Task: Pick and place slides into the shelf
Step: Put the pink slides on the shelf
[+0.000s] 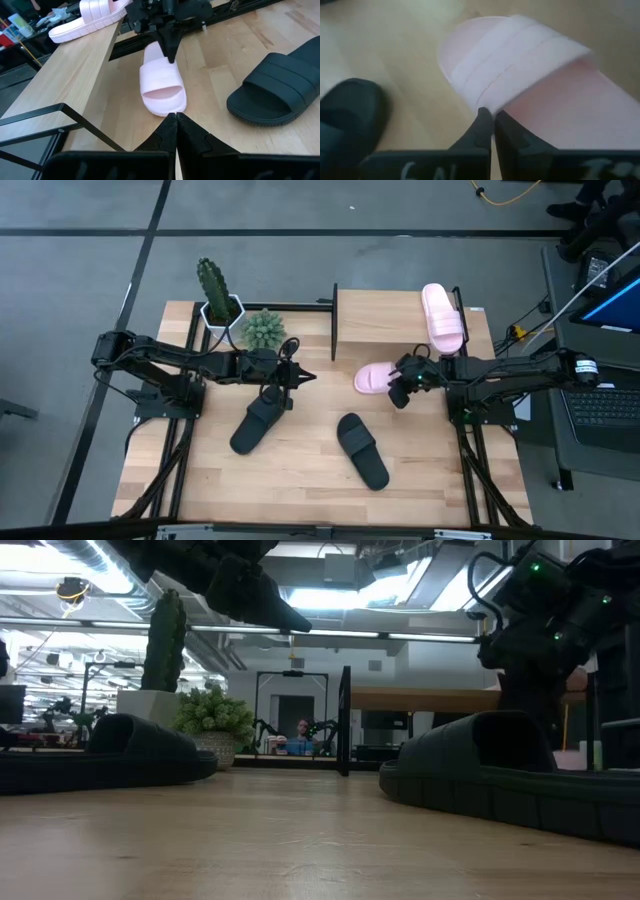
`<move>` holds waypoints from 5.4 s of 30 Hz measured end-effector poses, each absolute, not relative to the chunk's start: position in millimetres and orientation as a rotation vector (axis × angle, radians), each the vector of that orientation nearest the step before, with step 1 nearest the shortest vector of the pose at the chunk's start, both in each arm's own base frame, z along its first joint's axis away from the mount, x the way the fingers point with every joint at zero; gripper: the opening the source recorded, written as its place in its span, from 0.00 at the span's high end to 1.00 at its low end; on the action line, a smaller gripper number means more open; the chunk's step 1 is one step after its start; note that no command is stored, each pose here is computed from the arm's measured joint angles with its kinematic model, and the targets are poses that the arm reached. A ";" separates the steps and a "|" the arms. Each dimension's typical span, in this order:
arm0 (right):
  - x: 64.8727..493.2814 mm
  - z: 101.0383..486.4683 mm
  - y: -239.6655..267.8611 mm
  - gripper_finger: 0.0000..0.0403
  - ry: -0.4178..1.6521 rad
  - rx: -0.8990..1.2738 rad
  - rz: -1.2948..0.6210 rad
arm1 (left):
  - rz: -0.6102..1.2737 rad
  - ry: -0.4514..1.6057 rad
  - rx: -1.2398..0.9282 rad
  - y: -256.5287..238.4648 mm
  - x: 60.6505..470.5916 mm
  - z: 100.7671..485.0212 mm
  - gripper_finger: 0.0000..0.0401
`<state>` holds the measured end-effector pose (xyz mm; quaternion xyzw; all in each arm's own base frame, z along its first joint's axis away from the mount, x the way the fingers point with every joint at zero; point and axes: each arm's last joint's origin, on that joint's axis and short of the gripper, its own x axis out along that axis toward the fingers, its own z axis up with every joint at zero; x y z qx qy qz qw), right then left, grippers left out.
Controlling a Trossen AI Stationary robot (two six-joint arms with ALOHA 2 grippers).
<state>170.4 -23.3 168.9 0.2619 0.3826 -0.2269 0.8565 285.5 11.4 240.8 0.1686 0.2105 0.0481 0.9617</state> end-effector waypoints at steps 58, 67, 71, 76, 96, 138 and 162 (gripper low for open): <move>178.9 341.0 -33.0 0.98 0.758 -0.113 -0.134 | -0.085 0.480 0.252 28.8 258.3 239.7 1.00; 190.2 335.6 -71.2 0.98 0.821 -0.140 -0.109 | -0.090 0.479 0.253 27.6 258.5 239.7 1.00; 193.8 344.7 -87.8 0.98 0.859 -0.166 -0.099 | -0.090 0.479 0.253 27.6 258.5 239.7 1.00; 202.8 350.7 -109.9 0.98 0.918 -0.181 -0.033 | -0.090 0.479 0.253 27.6 258.5 239.7 1.00; 212.4 341.5 -184.2 0.98 1.083 -0.087 -0.005 | -0.089 0.480 0.254 27.6 258.5 239.6 1.00; 210.2 340.5 -194.2 0.71 1.159 -0.051 -0.239 | -0.088 0.480 0.249 27.6 258.5 239.6 1.00; 211.3 386.0 -190.0 0.61 1.011 0.070 -0.392 | -0.046 0.493 0.259 28.9 258.3 239.1 1.00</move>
